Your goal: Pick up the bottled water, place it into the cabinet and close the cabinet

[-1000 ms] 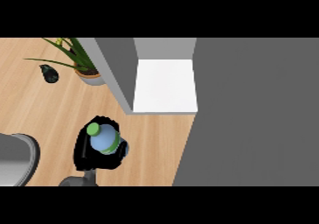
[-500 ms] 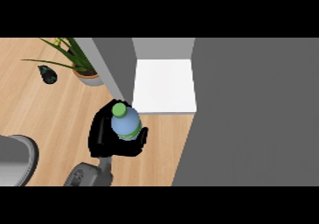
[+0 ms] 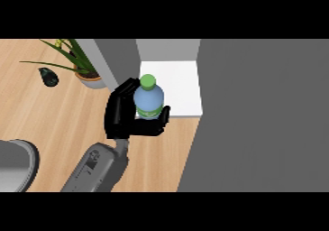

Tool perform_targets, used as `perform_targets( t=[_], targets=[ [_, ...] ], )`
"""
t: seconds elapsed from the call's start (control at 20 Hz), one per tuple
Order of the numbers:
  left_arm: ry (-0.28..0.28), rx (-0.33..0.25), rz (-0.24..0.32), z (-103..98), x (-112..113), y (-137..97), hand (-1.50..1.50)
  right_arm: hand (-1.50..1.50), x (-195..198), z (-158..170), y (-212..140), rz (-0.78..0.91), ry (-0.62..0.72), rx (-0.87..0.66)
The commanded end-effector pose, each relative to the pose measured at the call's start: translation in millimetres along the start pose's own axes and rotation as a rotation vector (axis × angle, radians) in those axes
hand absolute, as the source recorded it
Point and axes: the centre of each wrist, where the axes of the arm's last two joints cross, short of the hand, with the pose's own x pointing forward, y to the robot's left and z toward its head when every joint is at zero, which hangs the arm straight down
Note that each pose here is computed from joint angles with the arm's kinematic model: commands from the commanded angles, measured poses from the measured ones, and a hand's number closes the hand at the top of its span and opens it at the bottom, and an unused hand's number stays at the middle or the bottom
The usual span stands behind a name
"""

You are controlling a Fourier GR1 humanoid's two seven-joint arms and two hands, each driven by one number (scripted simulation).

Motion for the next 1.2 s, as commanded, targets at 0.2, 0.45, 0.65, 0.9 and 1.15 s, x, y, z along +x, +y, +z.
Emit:
perform_targets(
  t=[0.2, 0.45, 0.65, 0.9, 1.15],
  targets=[
    [-0.020, 0.023, -0.098, -55, 9, -26, 1.50, -1.50, 11, 8, 4, 0.001, -0.059, -0.015],
    [0.004, 0.045, -0.168, -66, -6, -30, 1.50, -1.50, 24, 13, -8, 0.014, -0.046, 0.005],
    [0.004, 0.050, -0.246, -92, 2, -35, 1.50, -1.50, 25, 13, -3, -0.002, -0.051, -0.009],
    [0.023, 0.084, -0.293, -108, -12, -15, 1.50, -1.50, 20, 8, 3, -0.016, -0.060, -0.008],
    [0.040, 0.132, -0.359, -111, -28, -12, 1.50, -1.50, 23, 10, -3, -0.022, -0.070, 0.007]
  ],
)
